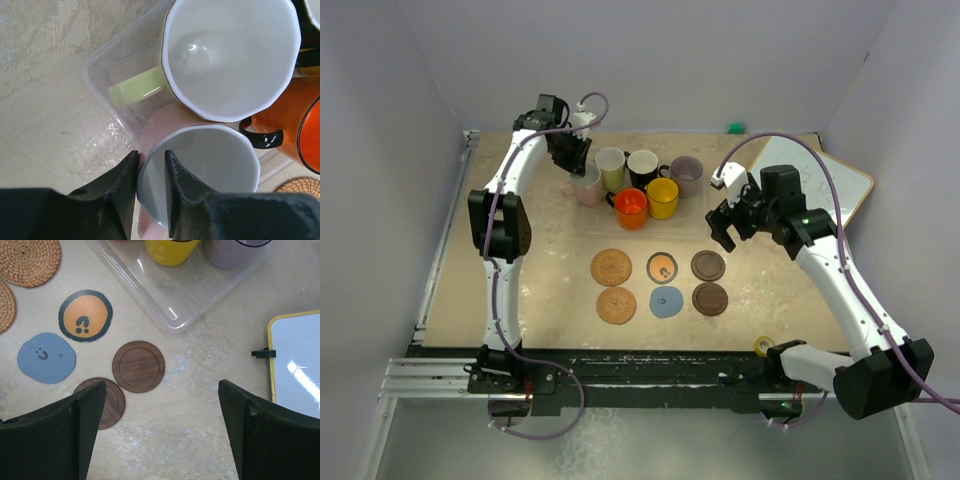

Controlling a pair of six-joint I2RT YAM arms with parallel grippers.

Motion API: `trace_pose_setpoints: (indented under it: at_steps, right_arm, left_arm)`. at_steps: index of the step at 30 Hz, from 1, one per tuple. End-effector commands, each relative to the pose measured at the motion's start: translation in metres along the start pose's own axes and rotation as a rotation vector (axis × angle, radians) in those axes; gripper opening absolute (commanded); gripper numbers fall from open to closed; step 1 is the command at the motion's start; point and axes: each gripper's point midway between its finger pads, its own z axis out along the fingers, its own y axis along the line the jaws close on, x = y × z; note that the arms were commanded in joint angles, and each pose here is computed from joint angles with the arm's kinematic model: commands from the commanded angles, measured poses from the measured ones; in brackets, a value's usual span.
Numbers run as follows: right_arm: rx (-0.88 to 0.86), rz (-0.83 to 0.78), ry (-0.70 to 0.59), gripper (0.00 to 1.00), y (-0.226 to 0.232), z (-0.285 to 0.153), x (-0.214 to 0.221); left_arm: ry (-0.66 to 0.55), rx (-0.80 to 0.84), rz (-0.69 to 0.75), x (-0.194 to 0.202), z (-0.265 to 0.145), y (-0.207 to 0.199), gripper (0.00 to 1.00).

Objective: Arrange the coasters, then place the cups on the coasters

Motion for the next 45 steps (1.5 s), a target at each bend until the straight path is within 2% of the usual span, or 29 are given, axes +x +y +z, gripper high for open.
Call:
trace_pose_setpoints:
  at_steps: [1, 7, 12, 23, 33, 41, 45]
  right_arm:
    - [-0.025, -0.017, -0.018, 0.96, 0.006, 0.0, -0.003]
    - [-0.025, -0.018, -0.019, 0.96, 0.006, -0.001, -0.003]
    - [-0.022, -0.02, -0.026, 0.96, 0.006, -0.003, -0.005]
    - [-0.02, -0.024, -0.046, 0.97, 0.007, -0.008, -0.009]
    - [-0.021, -0.024, -0.057, 0.97, 0.008, -0.011, -0.011]
    - [0.003, -0.026, -0.055, 0.97, 0.005, -0.012, -0.01]
    - [0.025, -0.029, -0.052, 0.97, 0.001, -0.012, -0.009]
  left_arm:
    - [-0.045, 0.013, 0.031, -0.014, -0.005, 0.003, 0.22]
    - [-0.049, 0.013, 0.055, -0.016, -0.006, 0.001, 0.14]
    - [-0.065, -0.003, 0.072, -0.022, -0.016, 0.0, 0.03]
    - [-0.125, -0.049, 0.077, -0.039, -0.067, -0.014, 0.03]
    - [-0.148, -0.062, 0.081, -0.038, -0.098, -0.031, 0.03]
    - [-0.139, -0.056, 0.106, -0.015, -0.124, -0.087, 0.03]
    - [-0.114, -0.072, 0.128, 0.013, -0.128, -0.122, 0.03]
